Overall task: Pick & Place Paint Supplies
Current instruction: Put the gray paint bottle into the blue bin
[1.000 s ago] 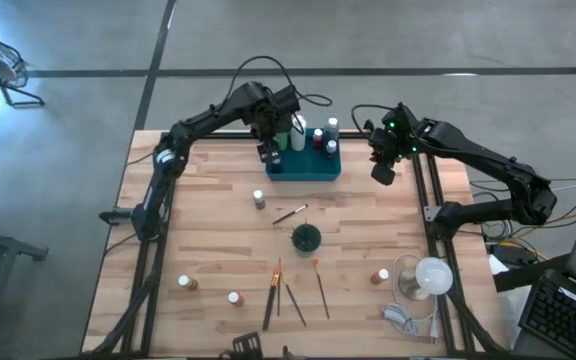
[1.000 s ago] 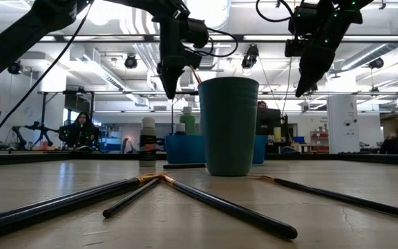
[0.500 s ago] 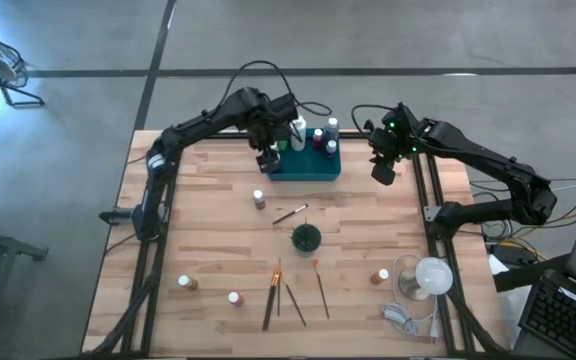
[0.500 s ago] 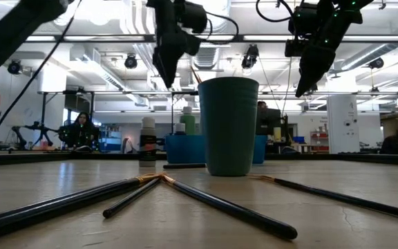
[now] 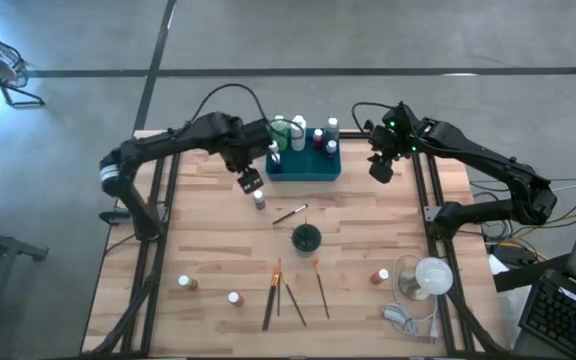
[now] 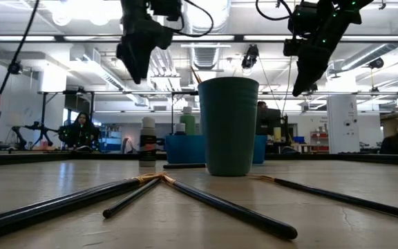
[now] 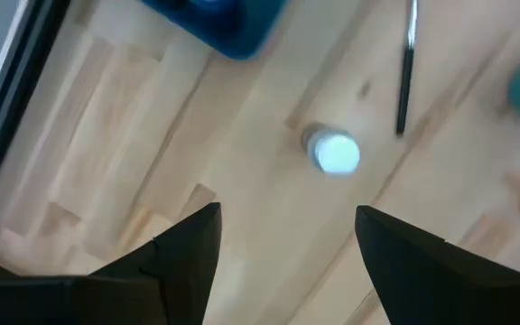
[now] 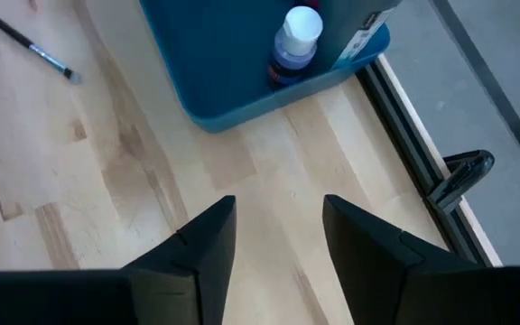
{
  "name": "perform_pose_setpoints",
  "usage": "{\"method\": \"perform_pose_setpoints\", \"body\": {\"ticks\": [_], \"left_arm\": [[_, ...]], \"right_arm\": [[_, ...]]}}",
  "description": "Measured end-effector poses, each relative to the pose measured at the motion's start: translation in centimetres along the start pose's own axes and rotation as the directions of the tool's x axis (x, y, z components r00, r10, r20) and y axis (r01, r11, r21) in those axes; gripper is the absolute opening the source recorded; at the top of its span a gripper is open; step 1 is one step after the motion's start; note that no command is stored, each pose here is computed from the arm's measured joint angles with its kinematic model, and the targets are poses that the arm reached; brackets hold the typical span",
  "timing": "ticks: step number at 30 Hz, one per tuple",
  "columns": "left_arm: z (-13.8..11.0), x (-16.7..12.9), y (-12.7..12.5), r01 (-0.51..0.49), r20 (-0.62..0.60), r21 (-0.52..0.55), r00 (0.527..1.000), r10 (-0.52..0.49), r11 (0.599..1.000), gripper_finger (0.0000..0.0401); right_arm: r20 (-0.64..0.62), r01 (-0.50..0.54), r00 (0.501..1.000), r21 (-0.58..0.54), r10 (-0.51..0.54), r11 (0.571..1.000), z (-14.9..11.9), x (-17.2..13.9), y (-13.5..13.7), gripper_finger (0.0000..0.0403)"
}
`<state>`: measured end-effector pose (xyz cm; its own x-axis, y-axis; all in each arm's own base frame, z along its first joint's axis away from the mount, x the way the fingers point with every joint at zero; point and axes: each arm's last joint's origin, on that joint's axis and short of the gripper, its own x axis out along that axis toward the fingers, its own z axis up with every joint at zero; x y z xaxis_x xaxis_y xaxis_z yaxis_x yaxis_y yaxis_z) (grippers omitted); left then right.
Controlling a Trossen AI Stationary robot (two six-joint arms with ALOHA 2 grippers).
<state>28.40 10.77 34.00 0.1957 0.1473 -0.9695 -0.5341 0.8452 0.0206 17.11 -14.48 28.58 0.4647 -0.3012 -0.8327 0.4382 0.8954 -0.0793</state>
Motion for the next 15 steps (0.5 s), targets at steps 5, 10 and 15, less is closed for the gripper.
{"method": "perform_pose_setpoints", "body": {"ticks": [5,10,15], "left_arm": [[-0.9,0.4,0.0,0.010,0.017,-0.152,1.000,-0.007,0.988,0.0259],[-1.0,1.7,-0.3,-0.001,-0.024,-0.255,1.000,-0.005,0.967,0.0259],[-0.8,3.3,-0.7,-0.007,-0.036,-0.320,0.999,-0.004,0.947,0.0259]], "right_arm": [[0.000,0.000,1.000,0.023,0.000,1.000,0.0,0.0,0.0,0.0177],[0.000,-0.001,1.000,0.023,0.001,1.000,0.0,0.0,0.0,0.0184],[0.000,-0.002,1.000,0.023,0.002,1.000,0.0,0.0,0.0,0.0181]]}}
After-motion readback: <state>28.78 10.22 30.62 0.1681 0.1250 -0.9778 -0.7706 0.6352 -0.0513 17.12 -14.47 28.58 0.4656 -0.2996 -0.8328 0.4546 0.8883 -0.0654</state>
